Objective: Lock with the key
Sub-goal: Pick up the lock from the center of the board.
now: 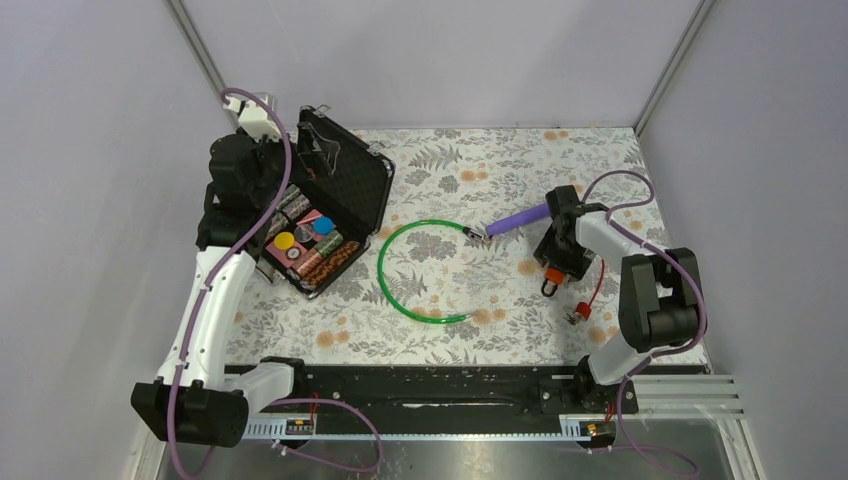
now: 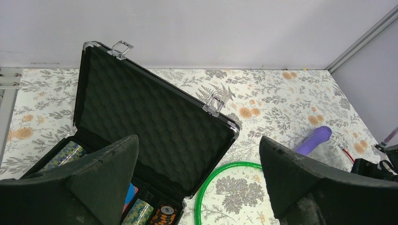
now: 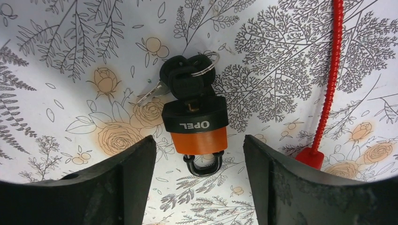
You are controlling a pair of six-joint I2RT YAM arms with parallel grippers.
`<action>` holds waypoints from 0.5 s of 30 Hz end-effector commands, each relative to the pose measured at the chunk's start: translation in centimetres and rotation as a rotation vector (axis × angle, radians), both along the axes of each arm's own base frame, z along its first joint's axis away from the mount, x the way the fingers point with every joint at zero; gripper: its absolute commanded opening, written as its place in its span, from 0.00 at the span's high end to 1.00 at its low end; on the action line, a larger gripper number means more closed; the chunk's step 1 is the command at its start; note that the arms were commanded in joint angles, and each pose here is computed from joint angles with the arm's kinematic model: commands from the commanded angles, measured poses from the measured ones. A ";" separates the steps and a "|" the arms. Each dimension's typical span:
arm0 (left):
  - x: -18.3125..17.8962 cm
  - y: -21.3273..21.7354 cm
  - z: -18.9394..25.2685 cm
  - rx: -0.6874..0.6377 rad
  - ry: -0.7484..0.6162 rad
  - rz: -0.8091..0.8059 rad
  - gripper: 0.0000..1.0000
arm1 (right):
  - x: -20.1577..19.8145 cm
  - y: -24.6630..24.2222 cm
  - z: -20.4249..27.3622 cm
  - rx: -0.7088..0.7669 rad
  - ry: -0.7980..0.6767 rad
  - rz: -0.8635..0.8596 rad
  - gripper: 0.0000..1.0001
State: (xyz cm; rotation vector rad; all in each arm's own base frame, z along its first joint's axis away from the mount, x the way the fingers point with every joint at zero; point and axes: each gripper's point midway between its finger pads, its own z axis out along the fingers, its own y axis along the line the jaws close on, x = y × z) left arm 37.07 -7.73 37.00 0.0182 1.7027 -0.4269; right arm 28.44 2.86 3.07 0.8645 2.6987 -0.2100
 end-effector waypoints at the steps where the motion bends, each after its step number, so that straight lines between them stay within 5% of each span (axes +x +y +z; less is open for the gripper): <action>1: -0.2 0.0 0.7 -0.012 -0.029 0.000 0.01 | 0.1 0.4 -0.4 0.028 0.000 -0.033 0.28; 15: -0.2 0.6 0.6 0.015 -0.022 0.023 0.01 | 0.1 1.2 -1.4 0.067 0.035 -0.088 0.37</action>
